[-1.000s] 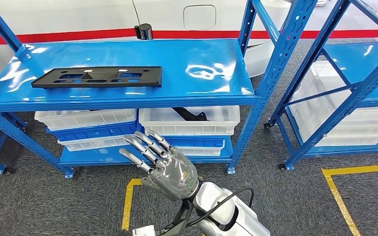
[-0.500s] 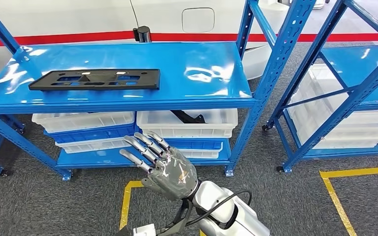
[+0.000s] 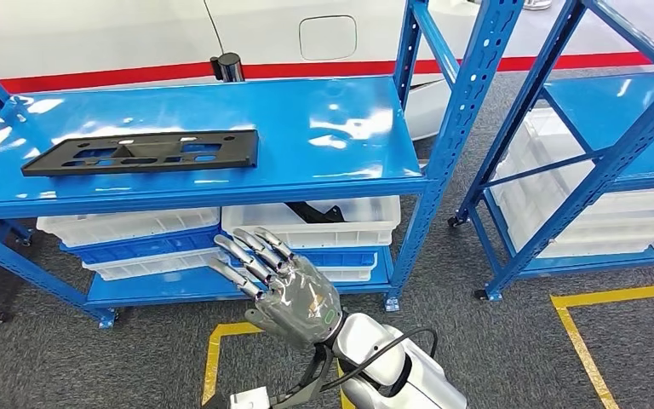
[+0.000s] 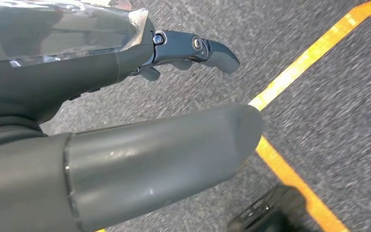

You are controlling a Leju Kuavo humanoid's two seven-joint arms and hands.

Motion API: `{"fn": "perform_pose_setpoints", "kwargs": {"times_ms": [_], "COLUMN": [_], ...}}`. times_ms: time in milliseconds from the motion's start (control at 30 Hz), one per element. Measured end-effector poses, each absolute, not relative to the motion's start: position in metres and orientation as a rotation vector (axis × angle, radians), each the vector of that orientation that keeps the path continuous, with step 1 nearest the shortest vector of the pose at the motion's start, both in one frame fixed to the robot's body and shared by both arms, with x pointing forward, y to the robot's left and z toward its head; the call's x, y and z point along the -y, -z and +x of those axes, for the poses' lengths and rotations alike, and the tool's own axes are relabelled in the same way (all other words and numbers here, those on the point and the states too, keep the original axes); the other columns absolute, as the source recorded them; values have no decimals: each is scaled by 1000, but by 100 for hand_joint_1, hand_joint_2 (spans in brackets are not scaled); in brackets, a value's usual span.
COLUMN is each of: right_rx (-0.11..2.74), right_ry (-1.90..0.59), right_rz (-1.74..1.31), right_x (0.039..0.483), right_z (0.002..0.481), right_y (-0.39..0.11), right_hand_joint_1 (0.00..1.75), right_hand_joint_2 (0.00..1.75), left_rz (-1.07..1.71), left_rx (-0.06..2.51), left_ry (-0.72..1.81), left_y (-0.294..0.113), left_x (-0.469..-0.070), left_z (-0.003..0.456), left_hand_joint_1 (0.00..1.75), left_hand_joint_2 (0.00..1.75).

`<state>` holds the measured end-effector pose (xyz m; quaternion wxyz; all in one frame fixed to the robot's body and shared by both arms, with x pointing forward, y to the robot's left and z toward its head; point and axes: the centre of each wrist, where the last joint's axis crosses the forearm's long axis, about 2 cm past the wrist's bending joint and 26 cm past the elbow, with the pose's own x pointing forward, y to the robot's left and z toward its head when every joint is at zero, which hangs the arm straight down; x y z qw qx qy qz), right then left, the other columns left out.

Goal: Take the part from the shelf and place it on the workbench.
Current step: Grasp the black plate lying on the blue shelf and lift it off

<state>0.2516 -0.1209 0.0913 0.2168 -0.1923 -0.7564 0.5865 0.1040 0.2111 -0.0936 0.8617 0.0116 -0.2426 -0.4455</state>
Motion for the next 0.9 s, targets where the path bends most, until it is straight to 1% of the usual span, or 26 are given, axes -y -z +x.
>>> {"fn": "perform_pose_setpoints", "kwargs": {"times_ms": [133, 267, 900], "right_rx": [2093, 2083, 2067], "right_ry": [-1622, -1608, -1571], "right_rz": [-531, -524, -491], "right_x": [121, 123, 125], "right_z": [251, 251, 246], "right_y": [-91, -90, -85], "right_hand_joint_1": [0, 0, 0], "right_hand_joint_2": [175, 0, 0], "left_rz": [27, 27, 22], "left_rx": [511, 513, 516], "left_ry": [942, 940, 955], "left_y": [93, 93, 92], "left_x": [-210, -208, -203], "left_z": [105, 105, 103], "left_hand_joint_1": [0, 0, 0], "left_hand_joint_2": [0, 0, 0]}}
